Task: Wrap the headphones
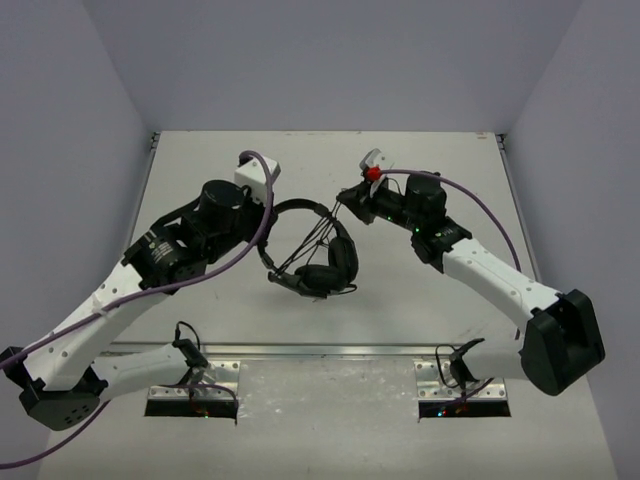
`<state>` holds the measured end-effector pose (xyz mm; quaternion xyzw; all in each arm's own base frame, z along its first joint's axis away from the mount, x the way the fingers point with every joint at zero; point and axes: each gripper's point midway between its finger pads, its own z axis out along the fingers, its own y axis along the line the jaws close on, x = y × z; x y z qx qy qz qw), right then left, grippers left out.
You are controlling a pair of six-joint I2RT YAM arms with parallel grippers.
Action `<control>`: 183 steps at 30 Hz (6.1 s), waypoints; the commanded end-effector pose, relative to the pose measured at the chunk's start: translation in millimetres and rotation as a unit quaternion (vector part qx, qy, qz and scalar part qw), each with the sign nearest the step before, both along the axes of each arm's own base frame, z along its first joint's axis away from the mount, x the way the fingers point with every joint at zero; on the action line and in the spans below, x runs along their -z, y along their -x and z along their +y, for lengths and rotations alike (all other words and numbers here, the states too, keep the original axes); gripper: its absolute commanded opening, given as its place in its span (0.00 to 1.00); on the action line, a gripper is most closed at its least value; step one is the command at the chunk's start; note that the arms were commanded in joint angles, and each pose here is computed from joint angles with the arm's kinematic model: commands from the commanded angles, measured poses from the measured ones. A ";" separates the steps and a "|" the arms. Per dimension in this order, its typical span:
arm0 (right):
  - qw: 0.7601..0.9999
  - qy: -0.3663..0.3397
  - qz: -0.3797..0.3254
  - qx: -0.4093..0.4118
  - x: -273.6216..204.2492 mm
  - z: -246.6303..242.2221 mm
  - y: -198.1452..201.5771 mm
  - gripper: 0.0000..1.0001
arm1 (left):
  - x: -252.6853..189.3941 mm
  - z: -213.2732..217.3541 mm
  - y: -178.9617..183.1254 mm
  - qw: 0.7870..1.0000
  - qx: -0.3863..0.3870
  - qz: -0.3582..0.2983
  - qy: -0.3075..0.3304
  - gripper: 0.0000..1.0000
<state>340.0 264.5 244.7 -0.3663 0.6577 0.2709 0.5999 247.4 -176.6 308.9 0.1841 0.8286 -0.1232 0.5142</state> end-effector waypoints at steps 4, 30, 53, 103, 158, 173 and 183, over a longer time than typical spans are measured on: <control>0.998 -0.069 -0.005 -0.008 -7.8 6.1 -13.2 0.17 | -80.8 -20.6 27.1 0.990 0.069 -0.048 0.115 0.00; 0.970 -0.157 0.125 0.136 34.8 -19.4 -30.4 0.70 | -161.4 31.2 10.5 0.954 -0.143 -0.068 0.256 0.00; 0.965 -0.226 0.053 -0.123 -41.5 60.3 23.2 0.95 | -172.3 37.5 10.6 0.929 -0.174 -0.070 0.320 0.00; 0.966 0.122 -0.054 -0.220 -57.0 129.3 195.4 0.01 | -46.9 122.5 -128.2 0.770 -0.548 -0.165 0.284 0.00; 0.997 0.002 -0.079 0.021 -91.6 -38.0 -20.8 0.20 | -80.3 -16.0 -11.7 0.973 -0.059 -0.098 0.200 0.00; 0.966 -0.177 0.031 -0.187 -56.3 31.8 11.6 0.35 | -185.3 -26.8 11.4 0.956 0.006 -0.116 0.270 0.00; 0.961 -0.171 0.058 -0.208 -30.1 59.3 29.8 0.58 | -212.2 -8.1 2.0 0.939 -0.067 -0.120 0.315 0.00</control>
